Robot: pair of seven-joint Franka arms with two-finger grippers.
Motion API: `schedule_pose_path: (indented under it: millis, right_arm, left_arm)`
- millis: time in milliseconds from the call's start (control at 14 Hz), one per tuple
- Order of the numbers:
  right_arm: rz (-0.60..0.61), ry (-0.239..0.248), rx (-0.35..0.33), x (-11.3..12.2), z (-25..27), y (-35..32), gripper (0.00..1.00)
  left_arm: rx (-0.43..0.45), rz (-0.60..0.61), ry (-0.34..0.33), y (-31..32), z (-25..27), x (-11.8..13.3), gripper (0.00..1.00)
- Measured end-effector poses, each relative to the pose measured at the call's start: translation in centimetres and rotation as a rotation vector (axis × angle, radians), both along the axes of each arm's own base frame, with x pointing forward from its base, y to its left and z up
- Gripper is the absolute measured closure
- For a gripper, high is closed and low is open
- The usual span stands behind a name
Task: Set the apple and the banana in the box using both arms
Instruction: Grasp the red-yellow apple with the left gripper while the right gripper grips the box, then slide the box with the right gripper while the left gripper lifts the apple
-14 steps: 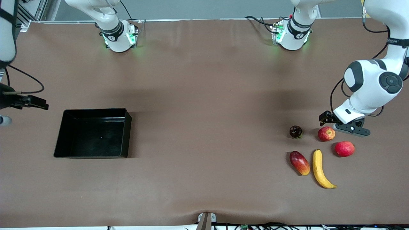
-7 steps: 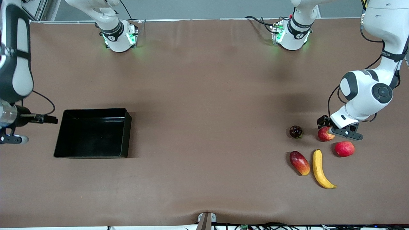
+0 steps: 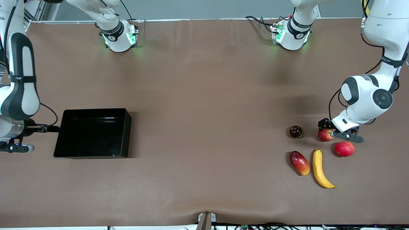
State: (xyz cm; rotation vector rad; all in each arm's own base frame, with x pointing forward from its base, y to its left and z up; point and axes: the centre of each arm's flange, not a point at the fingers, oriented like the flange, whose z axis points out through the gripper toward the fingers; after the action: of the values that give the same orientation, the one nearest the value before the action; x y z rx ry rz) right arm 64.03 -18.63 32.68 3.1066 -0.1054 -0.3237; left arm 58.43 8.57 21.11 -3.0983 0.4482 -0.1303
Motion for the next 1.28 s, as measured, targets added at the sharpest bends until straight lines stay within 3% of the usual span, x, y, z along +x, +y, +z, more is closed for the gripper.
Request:
schedule_pose_path:
  millis: [142,356,498,641,712,854,925,1139,1281]
  right_arm:
    - [-0.024,0.001,0.051,-0.5,-2.8,-2.0,0.00]
    - [-0.031,-0.014,0.066,-0.3,-5.6,-2.0,0.05]
    - [-0.022,-0.015,0.071,-0.1,-6.5,-1.2,0.26]
    - [-0.012,-0.011,0.075,-0.2,-6.8,-0.9,0.49]
    - [0.005,-0.011,0.078,-0.2,-6.8,-1.0,0.61]
    - [0.034,-0.014,0.089,-0.3,-6.8,-1.1,0.80]
    - [0.041,-0.015,0.092,-0.2,-6.8,-1.1,0.92]
    - [0.040,-0.008,0.114,-0.3,-6.7,-0.9,0.95]
    - [0.022,0.015,0.166,-0.2,-5.7,-0.4,0.95]
  left_arm:
    - [-0.002,0.011,-0.002,-0.1,-0.1,0.2,0.00]
    - [-0.005,0.031,-0.004,-0.2,0.0,0.4,0.04]
    - [-0.007,0.040,-0.003,-0.4,-0.2,0.4,0.05]
    - [-0.009,0.043,0.002,-0.4,-0.5,0.5,0.18]
    - [-0.010,0.043,0.002,-0.4,-0.6,0.6,0.18]
    - [-0.010,0.042,-0.002,-0.5,-0.5,0.8,0.31]
    - [-0.010,0.040,-0.004,-0.6,-0.5,0.9,0.31]
    - [-0.016,0.067,-0.009,-1.1,-0.3,1.1,0.31]
    - [-0.022,0.092,-0.022,-1.7,0.2,1.5,0.31]
